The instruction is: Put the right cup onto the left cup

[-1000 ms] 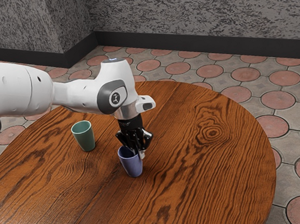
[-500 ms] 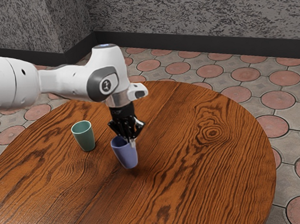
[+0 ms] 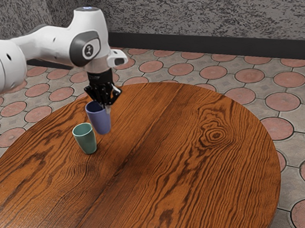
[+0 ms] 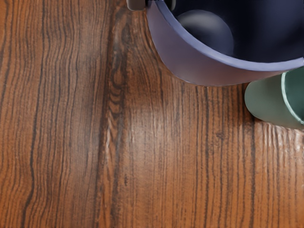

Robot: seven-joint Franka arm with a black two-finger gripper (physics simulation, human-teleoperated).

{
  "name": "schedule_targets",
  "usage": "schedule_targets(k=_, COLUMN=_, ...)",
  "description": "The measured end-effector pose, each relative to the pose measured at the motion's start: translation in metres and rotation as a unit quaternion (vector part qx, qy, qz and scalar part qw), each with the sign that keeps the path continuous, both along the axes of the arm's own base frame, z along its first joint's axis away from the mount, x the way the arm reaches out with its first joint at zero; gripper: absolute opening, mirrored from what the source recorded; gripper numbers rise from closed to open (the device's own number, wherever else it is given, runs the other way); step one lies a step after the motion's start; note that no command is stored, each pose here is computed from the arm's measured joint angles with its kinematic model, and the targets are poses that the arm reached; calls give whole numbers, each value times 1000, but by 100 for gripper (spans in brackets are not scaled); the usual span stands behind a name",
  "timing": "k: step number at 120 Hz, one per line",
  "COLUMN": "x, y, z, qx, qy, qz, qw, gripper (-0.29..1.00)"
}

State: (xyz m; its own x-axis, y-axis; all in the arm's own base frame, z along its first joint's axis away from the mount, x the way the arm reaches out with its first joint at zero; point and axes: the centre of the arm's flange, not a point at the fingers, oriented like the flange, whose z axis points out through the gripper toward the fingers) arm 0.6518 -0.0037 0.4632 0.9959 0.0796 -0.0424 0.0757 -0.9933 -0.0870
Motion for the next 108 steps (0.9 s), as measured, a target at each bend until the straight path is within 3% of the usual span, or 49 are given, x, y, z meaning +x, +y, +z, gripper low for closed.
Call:
schedule_targets(k=37, x=19, y=51, z=3, qx=17, qy=-2, qz=3, qw=1000, gripper=-8)
schedule_targets(k=108, x=23, y=103, z=-18, qx=11, qy=16, qz=-21, qw=1000, gripper=-8)
